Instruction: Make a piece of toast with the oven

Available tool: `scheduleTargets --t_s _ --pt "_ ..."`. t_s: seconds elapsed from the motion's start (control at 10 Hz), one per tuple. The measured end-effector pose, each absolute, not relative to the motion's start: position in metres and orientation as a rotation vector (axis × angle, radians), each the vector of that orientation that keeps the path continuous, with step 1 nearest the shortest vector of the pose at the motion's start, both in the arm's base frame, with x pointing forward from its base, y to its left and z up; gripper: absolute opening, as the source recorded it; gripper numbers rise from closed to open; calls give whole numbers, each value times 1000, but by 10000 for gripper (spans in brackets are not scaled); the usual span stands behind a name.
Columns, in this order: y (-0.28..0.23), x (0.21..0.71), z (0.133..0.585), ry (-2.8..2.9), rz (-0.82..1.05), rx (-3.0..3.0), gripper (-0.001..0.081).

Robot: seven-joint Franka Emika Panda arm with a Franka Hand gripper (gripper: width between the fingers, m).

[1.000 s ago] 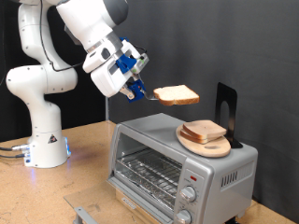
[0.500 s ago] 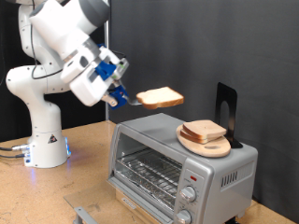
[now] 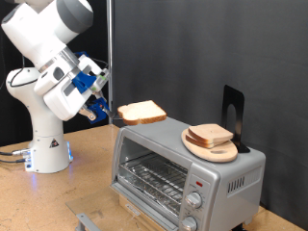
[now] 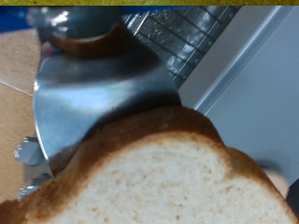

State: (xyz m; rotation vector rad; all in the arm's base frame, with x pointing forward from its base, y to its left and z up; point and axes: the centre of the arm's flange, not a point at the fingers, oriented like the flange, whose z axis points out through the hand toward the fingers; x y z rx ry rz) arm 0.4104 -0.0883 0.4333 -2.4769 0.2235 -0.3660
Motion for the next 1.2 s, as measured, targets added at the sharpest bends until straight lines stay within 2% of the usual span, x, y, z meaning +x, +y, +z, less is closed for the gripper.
scheduleTargets --t_s 0.6,0.9,1.2 --pt "-167 398 396 176 -408 -2513 477" --pt "-178 409 364 209 -373 -2556 477" --pt "-181 412 354 204 -355 -2557 477"
